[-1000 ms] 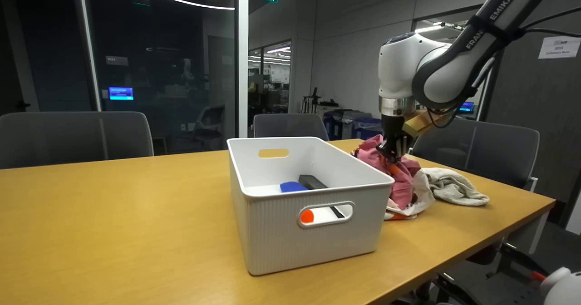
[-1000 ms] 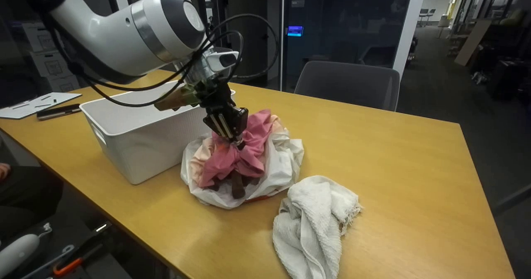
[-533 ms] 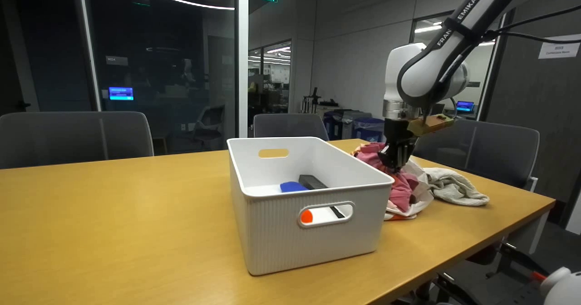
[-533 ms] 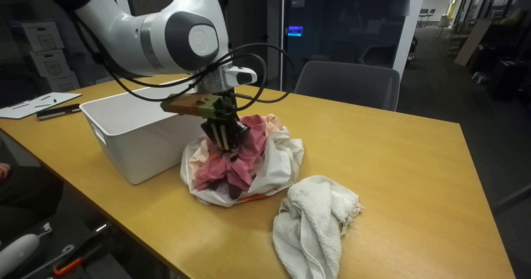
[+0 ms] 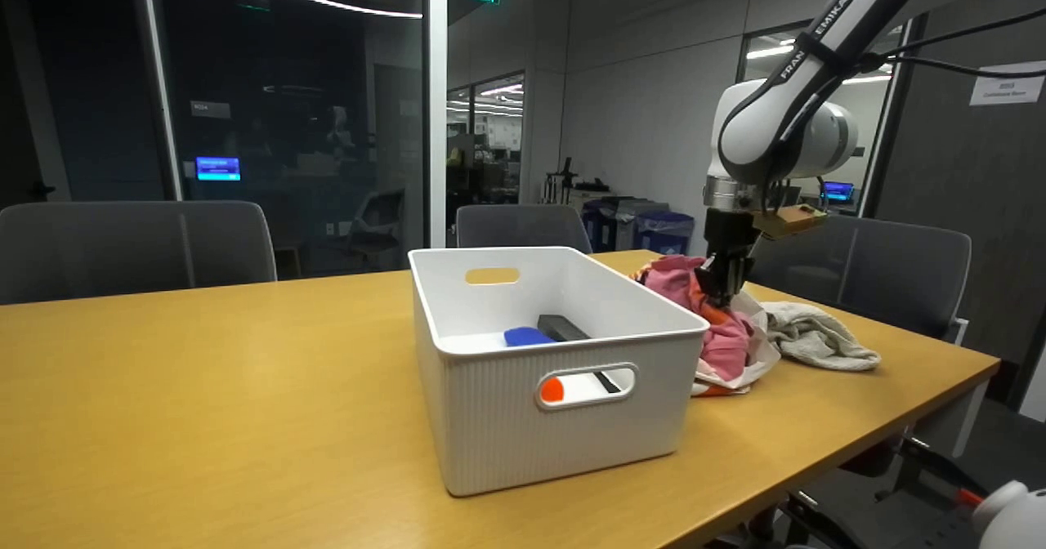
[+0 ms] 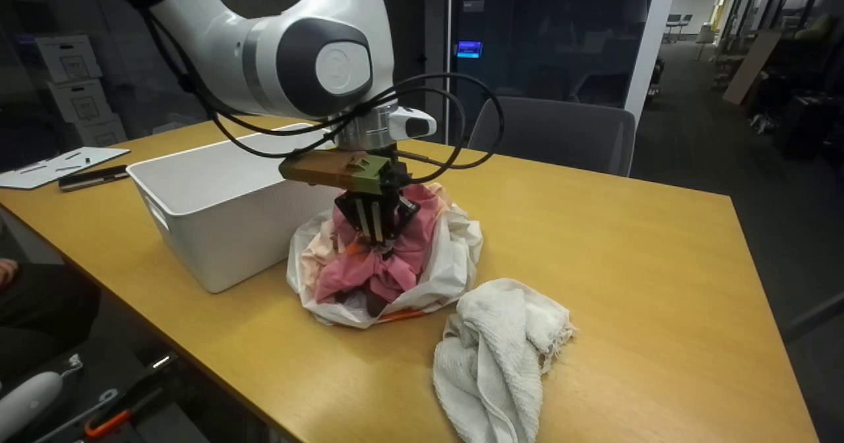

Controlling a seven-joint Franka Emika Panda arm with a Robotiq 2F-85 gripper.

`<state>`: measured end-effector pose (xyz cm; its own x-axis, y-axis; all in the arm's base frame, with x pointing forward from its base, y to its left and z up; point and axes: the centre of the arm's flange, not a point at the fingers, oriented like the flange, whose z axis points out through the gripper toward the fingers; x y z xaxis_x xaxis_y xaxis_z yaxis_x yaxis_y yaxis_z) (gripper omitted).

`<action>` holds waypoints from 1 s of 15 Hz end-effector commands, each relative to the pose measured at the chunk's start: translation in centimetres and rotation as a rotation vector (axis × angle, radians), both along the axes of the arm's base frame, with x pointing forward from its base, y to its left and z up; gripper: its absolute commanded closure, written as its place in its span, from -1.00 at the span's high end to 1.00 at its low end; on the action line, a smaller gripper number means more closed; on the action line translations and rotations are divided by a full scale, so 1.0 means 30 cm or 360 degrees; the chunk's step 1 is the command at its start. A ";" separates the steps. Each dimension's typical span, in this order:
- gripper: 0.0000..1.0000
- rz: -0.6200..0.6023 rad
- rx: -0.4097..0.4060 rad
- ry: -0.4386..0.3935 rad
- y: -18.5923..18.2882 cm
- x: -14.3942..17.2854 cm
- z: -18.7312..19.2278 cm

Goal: Take out the clothes from the box and place them on the counter

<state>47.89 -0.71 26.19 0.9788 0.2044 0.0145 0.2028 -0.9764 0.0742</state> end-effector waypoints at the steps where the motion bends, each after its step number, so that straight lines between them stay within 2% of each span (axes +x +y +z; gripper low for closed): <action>1: -0.17 0.0062 0.0099 -0.0031 -0.009 0.028 0.034; 5: 0.44 0.0133 0.0177 -0.0090 0.045 0.013 0.084; 7: 0.75 0.0198 0.0130 -0.0103 0.087 0.002 0.116; 9: 1.00 0.0263 0.0021 -0.0104 0.132 -0.006 0.154; 10: 1.00 0.0303 -0.0021 -0.0115 0.152 -0.008 0.172; 12: 1.00 0.0369 -0.0243 -0.0096 0.177 -0.012 0.204; 13: 1.00 0.0400 -0.0313 -0.0098 0.188 -0.015 0.219; 15: 1.00 0.0478 -0.0398 -0.0155 0.223 -0.014 0.260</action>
<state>47.77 4.09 31.73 0.8942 0.4473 0.0168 0.4298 -0.8685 0.2469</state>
